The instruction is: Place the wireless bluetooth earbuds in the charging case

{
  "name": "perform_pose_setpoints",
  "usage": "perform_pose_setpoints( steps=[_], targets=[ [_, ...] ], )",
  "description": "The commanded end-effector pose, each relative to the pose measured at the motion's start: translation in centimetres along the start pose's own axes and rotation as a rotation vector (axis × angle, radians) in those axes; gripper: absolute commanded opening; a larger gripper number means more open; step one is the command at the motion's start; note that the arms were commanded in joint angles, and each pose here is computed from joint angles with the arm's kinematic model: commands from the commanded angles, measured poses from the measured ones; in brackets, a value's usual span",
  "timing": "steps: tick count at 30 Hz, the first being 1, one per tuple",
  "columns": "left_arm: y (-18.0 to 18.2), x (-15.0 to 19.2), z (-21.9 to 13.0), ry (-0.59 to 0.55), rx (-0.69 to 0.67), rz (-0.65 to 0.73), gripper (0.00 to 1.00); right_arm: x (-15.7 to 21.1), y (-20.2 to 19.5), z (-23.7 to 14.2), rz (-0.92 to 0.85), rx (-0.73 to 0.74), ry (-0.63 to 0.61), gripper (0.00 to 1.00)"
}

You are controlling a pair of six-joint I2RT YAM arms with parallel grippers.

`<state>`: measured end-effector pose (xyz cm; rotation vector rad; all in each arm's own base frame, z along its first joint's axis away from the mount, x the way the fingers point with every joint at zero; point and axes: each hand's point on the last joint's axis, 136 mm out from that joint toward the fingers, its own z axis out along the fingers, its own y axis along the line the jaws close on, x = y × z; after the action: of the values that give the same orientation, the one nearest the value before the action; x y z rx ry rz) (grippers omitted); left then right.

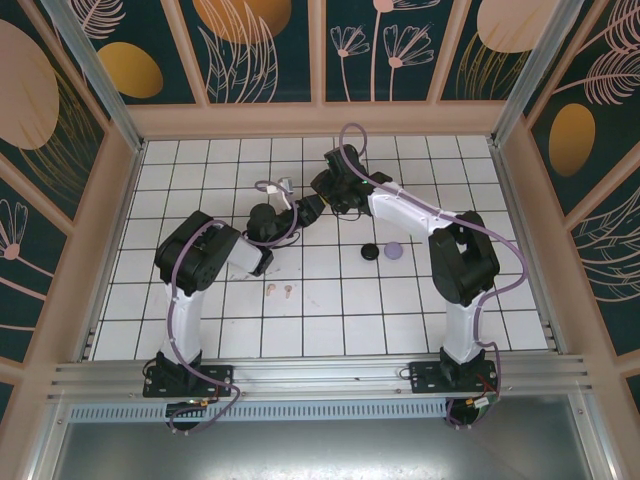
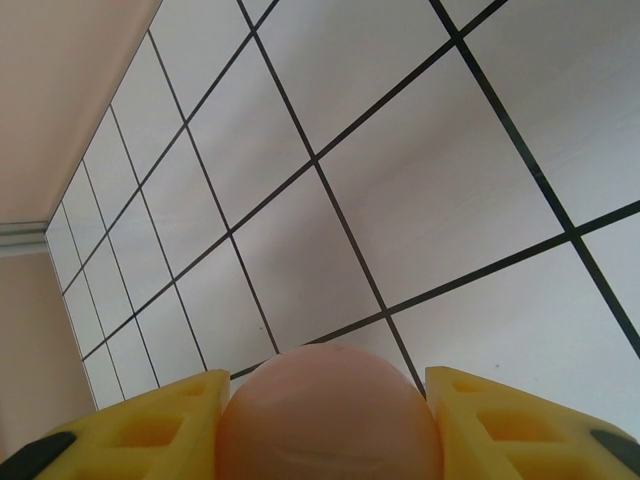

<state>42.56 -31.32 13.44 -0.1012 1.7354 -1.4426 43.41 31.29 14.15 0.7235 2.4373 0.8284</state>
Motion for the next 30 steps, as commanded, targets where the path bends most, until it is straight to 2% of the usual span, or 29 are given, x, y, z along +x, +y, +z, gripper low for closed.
perform_pose_setpoints(
  steps=[1, 12, 21, 23, 27, 30],
  targets=[
    [-1.0, -2.1, 0.3, -0.100, 0.044, 0.004, 0.41, 0.9, 1.0, -1.6, -0.008, -0.030, 0.015, 0.30],
    [-1.2, -3.6, -0.7, -0.212, 0.070, -0.024, 0.29, 1.2, 0.8, -1.7, -0.007, -0.024, 0.013, 0.29],
    [-1.4, -3.5, -0.7, -0.209, 0.092, -0.039, 0.09, 1.0, 1.3, -2.6, -0.004, -0.045, -0.001, 0.30],
    [-1.4, -3.3, -0.7, -0.200, 0.093, -0.042, 0.03, 0.7, 1.8, -3.0, -0.006, -0.057, -0.010, 0.37],
    [-1.5, -2.8, -1.1, -0.178, 0.086, -0.049, 0.00, -1.5, 3.6, -4.5, -0.012, -0.103, -0.052, 0.67],
    [-2.0, -2.4, -1.6, -0.151, 0.084, -0.036, 0.00, -3.7, 5.0, -6.6, -0.020, -0.149, -0.098, 0.73]
  ],
)
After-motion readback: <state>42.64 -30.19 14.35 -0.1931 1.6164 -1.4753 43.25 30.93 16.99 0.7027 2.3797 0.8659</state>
